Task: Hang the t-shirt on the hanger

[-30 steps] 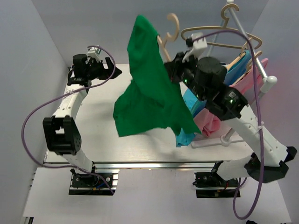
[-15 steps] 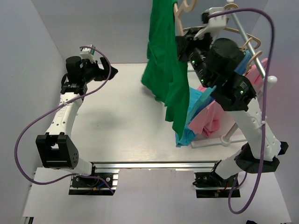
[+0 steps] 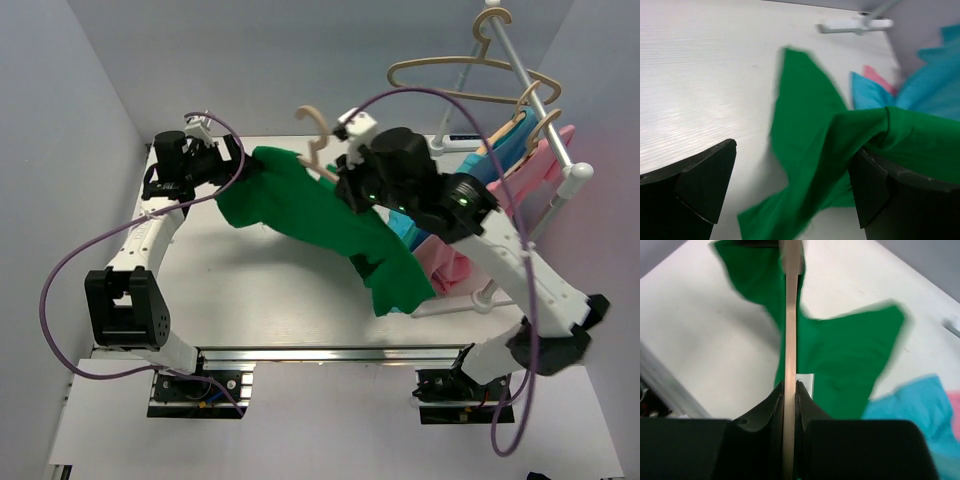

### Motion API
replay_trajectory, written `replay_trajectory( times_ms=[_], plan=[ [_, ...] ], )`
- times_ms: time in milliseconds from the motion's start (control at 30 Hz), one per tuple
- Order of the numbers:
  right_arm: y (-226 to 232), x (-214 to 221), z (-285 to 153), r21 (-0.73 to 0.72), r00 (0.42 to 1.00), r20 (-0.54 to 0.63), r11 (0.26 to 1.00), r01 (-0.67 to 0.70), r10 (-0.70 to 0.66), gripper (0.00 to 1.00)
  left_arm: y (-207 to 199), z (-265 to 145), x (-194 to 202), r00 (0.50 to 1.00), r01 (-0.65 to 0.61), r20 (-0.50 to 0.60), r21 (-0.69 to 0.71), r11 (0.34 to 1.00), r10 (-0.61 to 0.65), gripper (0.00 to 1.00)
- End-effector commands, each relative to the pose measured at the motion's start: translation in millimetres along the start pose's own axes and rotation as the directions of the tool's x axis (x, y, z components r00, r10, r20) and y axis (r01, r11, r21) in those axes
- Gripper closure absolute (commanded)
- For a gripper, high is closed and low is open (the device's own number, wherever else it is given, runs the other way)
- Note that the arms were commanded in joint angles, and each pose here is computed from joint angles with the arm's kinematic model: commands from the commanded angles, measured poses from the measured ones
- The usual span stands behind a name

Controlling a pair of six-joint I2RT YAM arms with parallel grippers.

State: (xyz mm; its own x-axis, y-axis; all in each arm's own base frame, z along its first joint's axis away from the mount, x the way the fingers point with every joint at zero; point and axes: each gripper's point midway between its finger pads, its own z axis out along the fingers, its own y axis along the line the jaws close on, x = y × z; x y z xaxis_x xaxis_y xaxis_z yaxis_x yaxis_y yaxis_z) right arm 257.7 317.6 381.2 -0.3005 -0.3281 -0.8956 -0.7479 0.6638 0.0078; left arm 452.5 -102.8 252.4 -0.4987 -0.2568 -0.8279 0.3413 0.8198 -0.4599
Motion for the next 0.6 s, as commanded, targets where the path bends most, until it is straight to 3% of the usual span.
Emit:
replay_trajectory(
  times_ms=[0, 33, 133, 167, 267, 433, 567],
  plan=[
    [-66, -82, -96, 0.302, 0.906, 0.417, 0.929, -0.214, 0.073, 1.00, -3, -3, -5, 1.000, -0.007, 0.024, 0.017, 1.000, 0.006, 0.02],
    [-95, -75, -106, 0.454, 0.899, 0.429, 0.841, -0.295, 0.083, 1.00, -3, -3, -5, 1.000, -0.004, 0.021, 0.012, 1.000, 0.004, 0.02],
    [-127, -63, -112, 0.643, 0.919, 0.386, 0.692, -0.328, 0.076, 1.00, -6, -6, -11, 0.999, -0.010, 0.035, 0.012, 1.000, 0.010, 0.02],
    [-130, -68, -116, 0.655, 0.916, 0.393, 0.676, -0.339, 0.078, 1.00, -6, -7, -12, 0.999, -0.008, 0.036, 0.012, 1.000, 0.008, 0.02],
    [-124, -64, -94, 0.644, 0.934, 0.344, 0.700, -0.308, 0.095, 1.00, -18, -11, -18, 0.999, -0.008, 0.042, 0.055, 0.998, 0.006, 0.02],
    [-119, -63, -78, 0.599, 0.919, 0.374, 0.724, -0.343, 0.126, 1.00, -38, -25, -29, 0.999, -0.009, 0.044, 0.099, 0.995, 0.005, 0.02],
    [-114, -58, -53, 0.544, 0.884, 0.426, 0.726, -0.420, 0.192, 1.00, -106, -44, -26, 0.994, -0.101, 0.069, 0.197, 0.975, 0.089, 0.02]
  ],
)
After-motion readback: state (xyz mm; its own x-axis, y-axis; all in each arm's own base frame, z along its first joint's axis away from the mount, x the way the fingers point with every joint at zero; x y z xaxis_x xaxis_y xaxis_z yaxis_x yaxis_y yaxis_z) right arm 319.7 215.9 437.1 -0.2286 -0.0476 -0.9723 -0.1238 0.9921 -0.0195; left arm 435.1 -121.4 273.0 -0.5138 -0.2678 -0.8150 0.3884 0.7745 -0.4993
